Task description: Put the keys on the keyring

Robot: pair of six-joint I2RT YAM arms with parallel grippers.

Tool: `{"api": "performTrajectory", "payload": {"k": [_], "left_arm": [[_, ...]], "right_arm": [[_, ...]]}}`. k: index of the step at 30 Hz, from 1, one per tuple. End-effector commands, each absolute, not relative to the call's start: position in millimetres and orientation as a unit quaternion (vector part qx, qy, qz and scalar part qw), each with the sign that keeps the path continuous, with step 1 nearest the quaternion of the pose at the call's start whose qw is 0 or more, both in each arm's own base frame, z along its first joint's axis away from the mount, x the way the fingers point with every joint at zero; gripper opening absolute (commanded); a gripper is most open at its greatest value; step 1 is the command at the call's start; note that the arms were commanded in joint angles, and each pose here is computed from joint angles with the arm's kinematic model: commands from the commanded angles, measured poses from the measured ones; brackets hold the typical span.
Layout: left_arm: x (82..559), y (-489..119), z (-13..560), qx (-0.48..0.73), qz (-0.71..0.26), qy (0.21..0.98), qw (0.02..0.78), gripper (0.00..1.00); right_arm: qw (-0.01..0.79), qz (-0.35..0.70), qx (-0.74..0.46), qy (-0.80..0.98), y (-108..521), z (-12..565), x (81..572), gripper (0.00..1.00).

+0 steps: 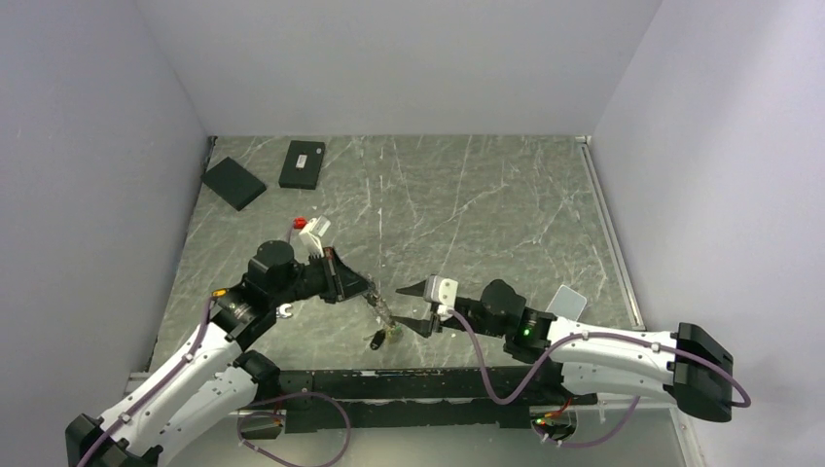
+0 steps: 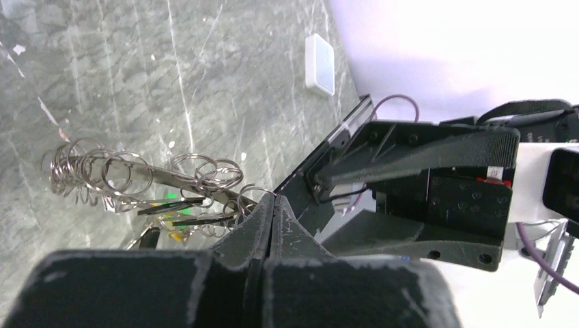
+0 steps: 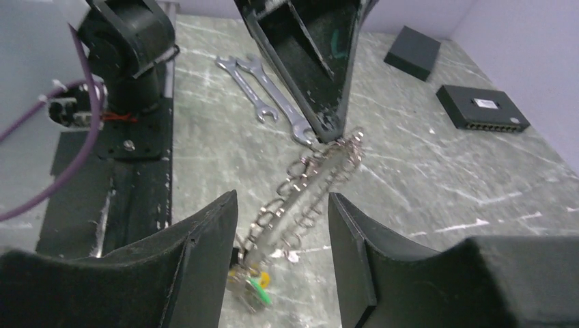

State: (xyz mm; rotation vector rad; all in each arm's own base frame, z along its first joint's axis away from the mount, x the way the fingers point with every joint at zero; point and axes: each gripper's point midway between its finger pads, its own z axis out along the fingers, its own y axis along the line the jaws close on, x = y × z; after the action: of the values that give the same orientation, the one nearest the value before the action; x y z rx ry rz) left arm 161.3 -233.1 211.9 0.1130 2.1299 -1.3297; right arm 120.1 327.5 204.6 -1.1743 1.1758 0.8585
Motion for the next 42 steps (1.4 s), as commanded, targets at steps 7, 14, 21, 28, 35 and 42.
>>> {"api": "performTrajectory", "payload": {"k": [7,14,21,28,35,42], "left_arm": [[182,-226,240,-0.041,-0.530,0.763,0.368,0.00],[186,-225,246,-0.067,-0.548,0.743,0.379,0.00],[185,-221,250,-0.077,-0.549,0.741,0.379,0.00],[178,-216,250,-0.087,-0.553,0.737,0.379,0.00],[176,-219,252,-0.096,-0.573,0.726,0.368,0.00],[177,-221,250,-0.106,-0.587,0.716,0.362,0.00]], "right_arm": [[0.596,0.485,-0.476,0.428,367,274,88,0.49],[0.589,0.478,-0.460,0.462,391,252,100,0.38],[0.609,0.431,-0.449,0.492,413,229,130,0.32],[0.623,0.385,-0.441,0.519,407,214,157,0.30],[0.640,0.345,-0.440,0.527,391,210,179,0.30],[0.656,0.337,-0.447,0.506,387,225,181,0.31]]}}
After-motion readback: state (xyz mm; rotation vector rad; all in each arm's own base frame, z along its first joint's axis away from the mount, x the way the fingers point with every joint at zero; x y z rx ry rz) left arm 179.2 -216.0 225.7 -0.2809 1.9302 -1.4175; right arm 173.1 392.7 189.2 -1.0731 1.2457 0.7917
